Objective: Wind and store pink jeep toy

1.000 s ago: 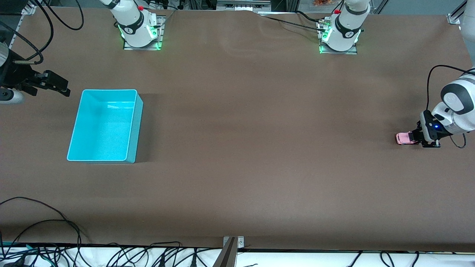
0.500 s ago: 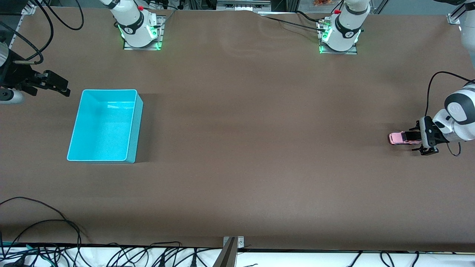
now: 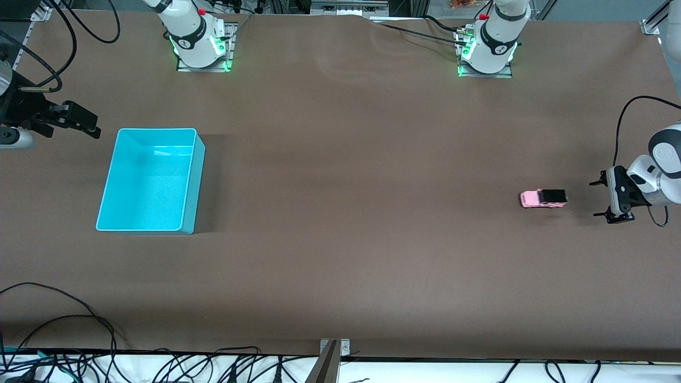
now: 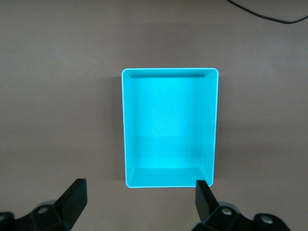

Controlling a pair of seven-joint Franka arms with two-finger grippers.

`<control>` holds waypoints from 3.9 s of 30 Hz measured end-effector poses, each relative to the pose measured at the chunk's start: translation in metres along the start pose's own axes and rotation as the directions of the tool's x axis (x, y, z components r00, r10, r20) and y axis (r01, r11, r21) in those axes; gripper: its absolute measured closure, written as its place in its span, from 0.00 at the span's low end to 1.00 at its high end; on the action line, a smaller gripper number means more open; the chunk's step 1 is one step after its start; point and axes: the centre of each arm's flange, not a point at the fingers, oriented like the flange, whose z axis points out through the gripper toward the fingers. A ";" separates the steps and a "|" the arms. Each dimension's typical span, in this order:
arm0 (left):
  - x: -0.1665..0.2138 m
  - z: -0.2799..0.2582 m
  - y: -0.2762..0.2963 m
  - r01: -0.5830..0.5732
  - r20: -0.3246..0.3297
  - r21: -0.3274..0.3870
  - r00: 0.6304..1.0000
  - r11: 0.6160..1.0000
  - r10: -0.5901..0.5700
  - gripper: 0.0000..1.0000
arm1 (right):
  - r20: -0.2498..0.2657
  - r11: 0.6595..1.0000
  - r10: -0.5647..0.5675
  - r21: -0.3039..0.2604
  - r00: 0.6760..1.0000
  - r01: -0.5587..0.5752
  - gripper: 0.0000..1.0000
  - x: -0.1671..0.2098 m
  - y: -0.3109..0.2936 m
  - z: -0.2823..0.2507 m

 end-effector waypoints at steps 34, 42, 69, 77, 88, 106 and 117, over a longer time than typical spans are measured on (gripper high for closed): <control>0.170 -0.142 0.012 0.248 0.133 -0.231 0.966 0.941 -0.222 0.00 | 0.000 1.000 0.000 0.000 1.000 0.000 0.00 0.000 0.000 0.000; 0.224 -0.172 0.015 0.307 0.186 -0.260 0.946 0.916 -0.264 0.00 | 0.000 1.000 0.000 0.000 1.000 0.000 0.00 0.000 0.000 0.000; 0.333 -0.233 0.062 0.547 0.294 -0.155 0.821 0.823 -0.490 0.00 | 0.010 1.000 -0.005 0.000 1.000 0.005 0.00 -0.001 -0.001 0.001; 0.356 -0.242 0.074 0.632 0.287 -0.062 0.753 0.773 -0.592 0.00 | 0.029 0.997 -0.081 0.002 0.996 0.081 0.00 0.003 -0.011 0.011; 0.306 -0.248 0.065 0.701 0.071 0.161 0.693 0.694 -0.717 0.00 | 0.043 0.899 -0.439 0.020 0.898 0.438 0.00 0.024 -0.042 0.046; 0.262 -0.239 0.061 0.763 -0.036 0.195 0.633 0.616 -0.773 0.00 | 0.074 0.450 -0.893 0.158 0.443 0.879 0.00 0.066 -0.068 0.161; 0.248 -0.219 0.082 0.778 -0.048 0.186 0.617 0.600 -0.786 0.00 | 0.013 0.243 -0.970 0.160 0.244 0.957 0.00 0.086 -0.088 0.243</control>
